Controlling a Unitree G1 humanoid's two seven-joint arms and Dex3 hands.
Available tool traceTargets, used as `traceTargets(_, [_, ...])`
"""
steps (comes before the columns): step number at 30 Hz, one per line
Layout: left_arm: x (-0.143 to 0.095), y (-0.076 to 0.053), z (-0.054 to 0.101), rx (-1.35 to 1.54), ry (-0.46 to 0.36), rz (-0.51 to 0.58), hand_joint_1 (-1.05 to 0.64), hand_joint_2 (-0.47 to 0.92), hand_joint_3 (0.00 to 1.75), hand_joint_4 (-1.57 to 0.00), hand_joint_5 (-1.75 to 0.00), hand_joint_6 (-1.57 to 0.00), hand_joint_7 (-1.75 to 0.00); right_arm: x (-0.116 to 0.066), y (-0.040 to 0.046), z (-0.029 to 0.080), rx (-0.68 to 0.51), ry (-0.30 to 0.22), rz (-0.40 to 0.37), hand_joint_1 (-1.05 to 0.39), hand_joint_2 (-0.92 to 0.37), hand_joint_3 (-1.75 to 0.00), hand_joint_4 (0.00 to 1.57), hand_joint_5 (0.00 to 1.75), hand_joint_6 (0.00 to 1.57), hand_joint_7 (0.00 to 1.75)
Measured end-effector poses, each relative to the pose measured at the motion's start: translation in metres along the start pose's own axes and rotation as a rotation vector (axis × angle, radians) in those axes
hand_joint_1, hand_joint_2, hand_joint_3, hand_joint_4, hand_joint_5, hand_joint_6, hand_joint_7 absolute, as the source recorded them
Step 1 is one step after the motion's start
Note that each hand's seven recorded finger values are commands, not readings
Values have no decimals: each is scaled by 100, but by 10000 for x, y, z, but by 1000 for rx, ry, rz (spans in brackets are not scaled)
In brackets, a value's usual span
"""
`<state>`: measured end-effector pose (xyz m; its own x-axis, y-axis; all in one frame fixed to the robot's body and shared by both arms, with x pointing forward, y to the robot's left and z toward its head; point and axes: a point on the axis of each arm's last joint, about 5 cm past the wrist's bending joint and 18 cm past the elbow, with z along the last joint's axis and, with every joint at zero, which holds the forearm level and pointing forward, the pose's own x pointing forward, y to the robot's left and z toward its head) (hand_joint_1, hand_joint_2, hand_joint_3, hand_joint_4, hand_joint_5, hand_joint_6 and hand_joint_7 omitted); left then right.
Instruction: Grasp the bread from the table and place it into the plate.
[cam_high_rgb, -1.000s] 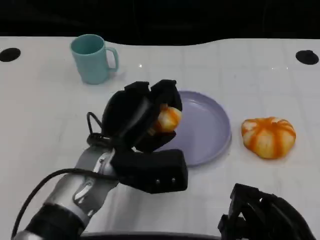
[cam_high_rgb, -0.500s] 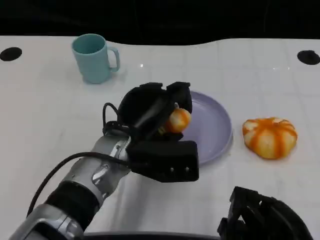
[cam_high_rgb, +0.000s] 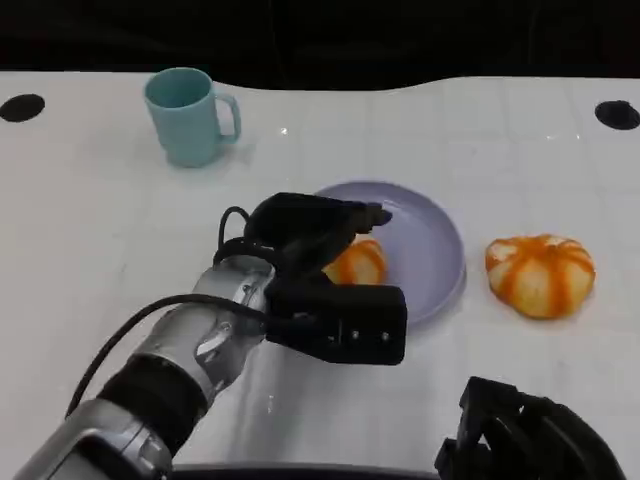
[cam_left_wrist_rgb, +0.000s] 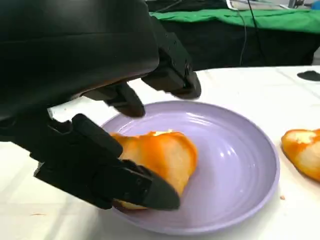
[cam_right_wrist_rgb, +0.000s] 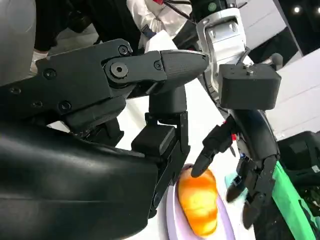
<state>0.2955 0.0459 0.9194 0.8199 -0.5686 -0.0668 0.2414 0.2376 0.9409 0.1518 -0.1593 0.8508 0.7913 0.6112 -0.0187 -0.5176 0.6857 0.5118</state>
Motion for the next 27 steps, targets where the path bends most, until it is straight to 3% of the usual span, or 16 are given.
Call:
traceTargets(5, [-6, 61, 7, 28, 0, 9, -97, 92, 32, -23, -8, -12, -1, -1, -1, 1, -1, 0, -1, -71, -92, -25, 86, 161, 76, 139])
traceTargets(12, [-80, 127, -4, -15, -22, 68, -93, 92, 33, -38, -16, -23, -5, -3, -2, 5, 0, 0, -5, -70, -92, -25, 86, 161, 76, 139])
traceTargets(20, [-339, 83, -97, -245, -84, 242, -67, 92, 22, -64, -40, -55, -15, -4, 0, 16, 1, 2, -7, -70, -92, -25, 86, 161, 76, 140])
traceTargets(21, [-367, 69, -106, -266, -92, 259, -65, 92, 22, -62, -52, -61, -16, -3, 0, 17, 0, 1, -6, -70, -92, -26, 86, 161, 76, 141])
traceTargets(23, [-430, 32, -133, -328, -92, 284, -59, 92, 19, -55, -91, -74, -23, 1, 4, 23, -2, 0, -4, -70, -92, -26, 85, 161, 75, 141])
traceTargets(24, [-475, 18, -144, -374, -93, 301, -58, 92, 18, -54, -99, -75, -26, 3, 5, 24, -3, -1, -3, -70, -92, -26, 85, 161, 75, 141])
traceTargets(25, [-518, 2, -151, -419, -99, 316, -55, 92, 16, -54, -111, -74, -39, 1, 5, 25, -3, -1, -5, -70, -92, -25, 85, 161, 75, 141])
traceTargets(26, [-562, -8, -158, -473, -102, 326, -50, 92, 13, -55, -130, -63, -73, 2, 5, 25, -3, -1, -5, -71, -92, -25, 86, 161, 75, 141])
traceTargets(27, [-605, -22, -167, -538, -106, 331, -48, 92, 12, -56, -140, -55, -94, 3, 6, 26, -3, 0, -6, -71, -92, -25, 86, 162, 75, 141])
